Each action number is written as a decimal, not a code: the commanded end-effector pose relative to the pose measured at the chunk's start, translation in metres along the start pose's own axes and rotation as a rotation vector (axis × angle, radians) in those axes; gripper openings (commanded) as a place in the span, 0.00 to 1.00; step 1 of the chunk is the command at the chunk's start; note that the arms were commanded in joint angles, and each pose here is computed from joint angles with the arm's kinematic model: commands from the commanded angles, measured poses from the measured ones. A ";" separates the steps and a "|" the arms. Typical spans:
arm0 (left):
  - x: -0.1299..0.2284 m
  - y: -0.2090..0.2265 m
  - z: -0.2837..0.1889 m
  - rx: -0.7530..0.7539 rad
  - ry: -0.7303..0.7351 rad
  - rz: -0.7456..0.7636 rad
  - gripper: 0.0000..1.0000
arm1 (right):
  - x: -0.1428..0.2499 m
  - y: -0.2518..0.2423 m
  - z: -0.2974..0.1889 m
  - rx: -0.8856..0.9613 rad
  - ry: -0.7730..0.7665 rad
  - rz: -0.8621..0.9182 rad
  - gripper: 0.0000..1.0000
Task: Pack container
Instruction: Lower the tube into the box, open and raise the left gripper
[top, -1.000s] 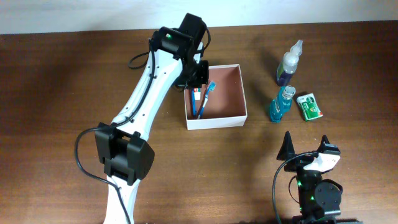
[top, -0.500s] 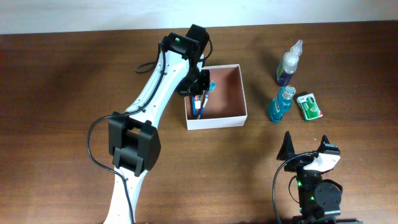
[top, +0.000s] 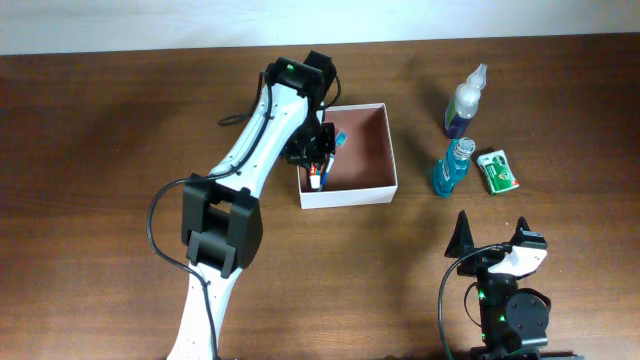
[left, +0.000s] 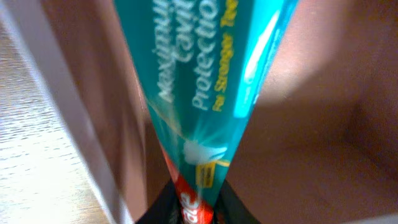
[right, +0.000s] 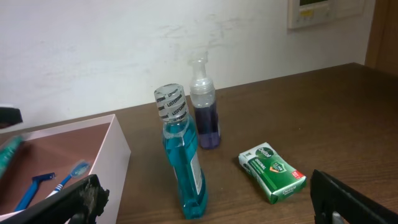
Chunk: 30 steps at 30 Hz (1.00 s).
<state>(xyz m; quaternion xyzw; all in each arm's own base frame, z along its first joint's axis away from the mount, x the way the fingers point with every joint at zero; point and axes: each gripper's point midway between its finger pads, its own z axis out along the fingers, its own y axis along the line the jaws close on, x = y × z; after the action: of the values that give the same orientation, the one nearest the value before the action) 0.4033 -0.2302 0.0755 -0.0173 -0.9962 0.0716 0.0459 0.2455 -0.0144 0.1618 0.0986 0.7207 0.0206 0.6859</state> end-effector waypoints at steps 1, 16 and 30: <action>-0.001 -0.003 0.002 0.010 0.004 -0.012 0.19 | 0.002 0.000 0.000 0.001 0.004 -0.012 0.98; -0.007 -0.004 -0.001 0.017 -0.019 0.017 0.19 | 0.002 0.000 0.000 0.001 0.004 -0.012 0.98; -0.045 0.003 -0.130 0.006 -0.382 0.091 0.55 | 0.002 0.000 0.000 0.001 0.004 -0.012 0.98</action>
<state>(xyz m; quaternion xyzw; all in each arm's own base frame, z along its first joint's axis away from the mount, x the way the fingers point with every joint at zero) 0.4460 -0.2406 0.1813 -0.0656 -0.9852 0.1155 -0.1080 0.2455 -0.0144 0.1618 0.0986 0.7207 0.0206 0.6859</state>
